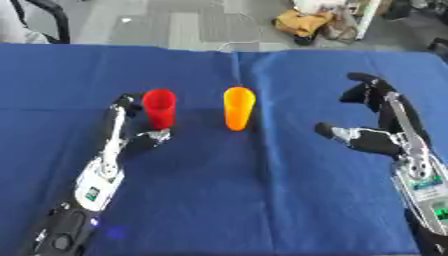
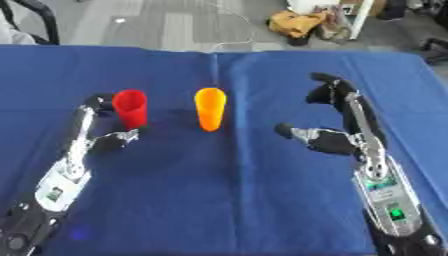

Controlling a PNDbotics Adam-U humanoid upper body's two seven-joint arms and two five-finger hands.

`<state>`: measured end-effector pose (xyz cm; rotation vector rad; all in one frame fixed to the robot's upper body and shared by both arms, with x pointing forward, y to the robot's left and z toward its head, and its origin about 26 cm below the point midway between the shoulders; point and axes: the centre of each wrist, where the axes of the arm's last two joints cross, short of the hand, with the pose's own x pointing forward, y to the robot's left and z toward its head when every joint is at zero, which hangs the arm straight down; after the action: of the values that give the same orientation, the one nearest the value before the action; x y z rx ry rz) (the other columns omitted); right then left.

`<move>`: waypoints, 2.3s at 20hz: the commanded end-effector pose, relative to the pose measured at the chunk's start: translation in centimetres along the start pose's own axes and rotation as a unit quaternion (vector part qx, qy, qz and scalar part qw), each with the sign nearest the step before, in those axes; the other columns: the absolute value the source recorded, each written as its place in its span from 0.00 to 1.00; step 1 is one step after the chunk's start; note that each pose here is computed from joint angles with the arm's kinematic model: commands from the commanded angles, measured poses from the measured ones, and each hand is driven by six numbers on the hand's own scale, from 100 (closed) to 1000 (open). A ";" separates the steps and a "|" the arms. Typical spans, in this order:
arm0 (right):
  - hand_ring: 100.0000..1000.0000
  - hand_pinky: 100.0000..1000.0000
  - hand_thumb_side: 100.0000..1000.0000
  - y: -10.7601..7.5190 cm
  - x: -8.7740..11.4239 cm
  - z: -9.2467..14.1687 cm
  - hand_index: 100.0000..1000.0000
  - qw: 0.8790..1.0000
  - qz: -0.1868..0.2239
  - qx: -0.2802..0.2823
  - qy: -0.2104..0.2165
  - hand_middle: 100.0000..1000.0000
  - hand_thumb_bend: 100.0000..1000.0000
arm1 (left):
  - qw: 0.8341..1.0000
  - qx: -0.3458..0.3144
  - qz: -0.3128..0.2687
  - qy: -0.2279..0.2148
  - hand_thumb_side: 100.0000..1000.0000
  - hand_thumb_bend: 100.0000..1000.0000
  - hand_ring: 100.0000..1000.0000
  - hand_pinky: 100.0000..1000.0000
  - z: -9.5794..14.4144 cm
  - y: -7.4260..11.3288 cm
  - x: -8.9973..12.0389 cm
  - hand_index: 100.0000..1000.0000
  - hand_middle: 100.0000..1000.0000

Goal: Pour the contents of one cup into another cup.

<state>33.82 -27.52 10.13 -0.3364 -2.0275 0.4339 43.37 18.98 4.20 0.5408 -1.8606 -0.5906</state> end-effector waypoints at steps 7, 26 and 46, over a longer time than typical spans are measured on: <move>0.60 0.73 0.21 -0.4 0.5 -0.4 0.81 1.000 0.002 0.001 -0.013 0.48 0.84 | 1.000 0.010 -0.014 -0.023 0.41 0.86 0.69 0.71 -1.7 0.1 1.4 0.79 0.74; 0.60 0.73 0.22 -0.2 0.8 -0.7 0.81 1.000 -0.001 0.007 -0.020 0.48 0.84 | 0.998 0.010 -0.054 -0.025 0.37 0.81 0.58 0.57 -2.6 -0.1 1.7 0.78 0.65; 0.60 0.73 0.23 -0.2 0.8 -0.8 0.82 1.000 -0.001 0.007 -0.021 0.48 0.83 | 0.999 0.027 -0.029 -0.008 0.21 0.43 0.26 0.15 -1.7 -0.5 0.3 0.71 0.40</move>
<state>33.98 -27.11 10.32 -0.3152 -2.0376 0.4534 44.97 18.13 4.73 0.6319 -1.8828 -0.6026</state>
